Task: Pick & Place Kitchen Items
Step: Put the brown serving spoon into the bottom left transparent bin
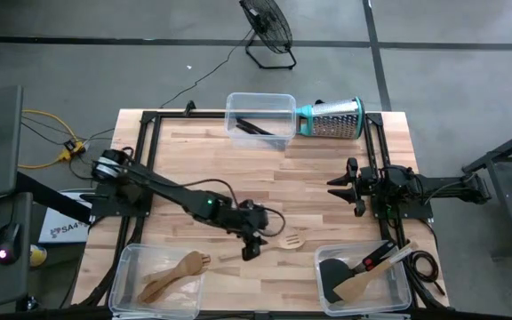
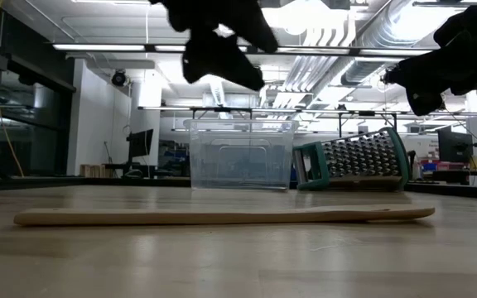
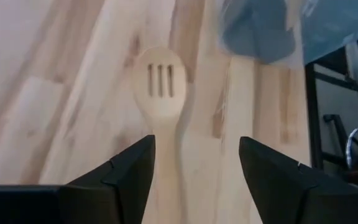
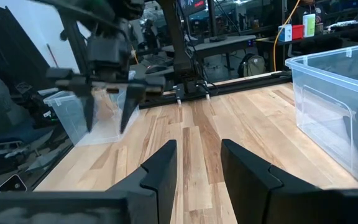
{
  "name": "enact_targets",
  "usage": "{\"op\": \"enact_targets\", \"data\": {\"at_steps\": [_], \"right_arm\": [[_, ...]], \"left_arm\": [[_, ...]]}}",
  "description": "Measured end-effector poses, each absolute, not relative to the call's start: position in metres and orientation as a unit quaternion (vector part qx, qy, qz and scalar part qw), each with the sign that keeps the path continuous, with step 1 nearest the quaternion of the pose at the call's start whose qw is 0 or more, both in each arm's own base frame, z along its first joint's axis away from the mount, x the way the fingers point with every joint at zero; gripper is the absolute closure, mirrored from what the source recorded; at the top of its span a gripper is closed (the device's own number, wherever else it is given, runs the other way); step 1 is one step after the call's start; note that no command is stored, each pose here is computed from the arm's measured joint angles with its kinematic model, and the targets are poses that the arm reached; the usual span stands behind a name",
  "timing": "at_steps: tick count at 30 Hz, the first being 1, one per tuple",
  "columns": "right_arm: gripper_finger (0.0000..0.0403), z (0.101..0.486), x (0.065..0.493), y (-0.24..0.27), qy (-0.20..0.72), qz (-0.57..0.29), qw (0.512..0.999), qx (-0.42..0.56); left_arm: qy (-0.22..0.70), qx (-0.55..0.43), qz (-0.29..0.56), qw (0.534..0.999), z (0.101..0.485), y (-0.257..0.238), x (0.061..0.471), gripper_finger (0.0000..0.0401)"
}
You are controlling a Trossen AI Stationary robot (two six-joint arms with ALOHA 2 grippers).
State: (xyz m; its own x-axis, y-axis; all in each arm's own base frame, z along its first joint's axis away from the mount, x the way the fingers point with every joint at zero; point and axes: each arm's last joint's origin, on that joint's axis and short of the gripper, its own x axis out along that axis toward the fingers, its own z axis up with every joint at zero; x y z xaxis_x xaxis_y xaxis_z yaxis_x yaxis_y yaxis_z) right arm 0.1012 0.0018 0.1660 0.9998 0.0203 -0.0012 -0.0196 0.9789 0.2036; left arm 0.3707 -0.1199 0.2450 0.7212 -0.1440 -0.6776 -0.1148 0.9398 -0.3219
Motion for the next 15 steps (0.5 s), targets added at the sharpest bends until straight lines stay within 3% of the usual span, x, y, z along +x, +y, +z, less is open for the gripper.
{"op": "enact_targets", "data": {"at_steps": [6,15], "right_arm": [[0.0286,0.166,0.101,0.002,0.002,0.010,0.995,0.102],[0.0286,0.166,0.101,0.002,0.002,0.010,0.995,0.102]], "left_arm": [[0.401,-0.176,0.004,0.899,0.244,-0.125,0.395,0.0171],[0.511,-0.185,0.059,0.837,0.236,-0.119,0.424,0.0171]]}}
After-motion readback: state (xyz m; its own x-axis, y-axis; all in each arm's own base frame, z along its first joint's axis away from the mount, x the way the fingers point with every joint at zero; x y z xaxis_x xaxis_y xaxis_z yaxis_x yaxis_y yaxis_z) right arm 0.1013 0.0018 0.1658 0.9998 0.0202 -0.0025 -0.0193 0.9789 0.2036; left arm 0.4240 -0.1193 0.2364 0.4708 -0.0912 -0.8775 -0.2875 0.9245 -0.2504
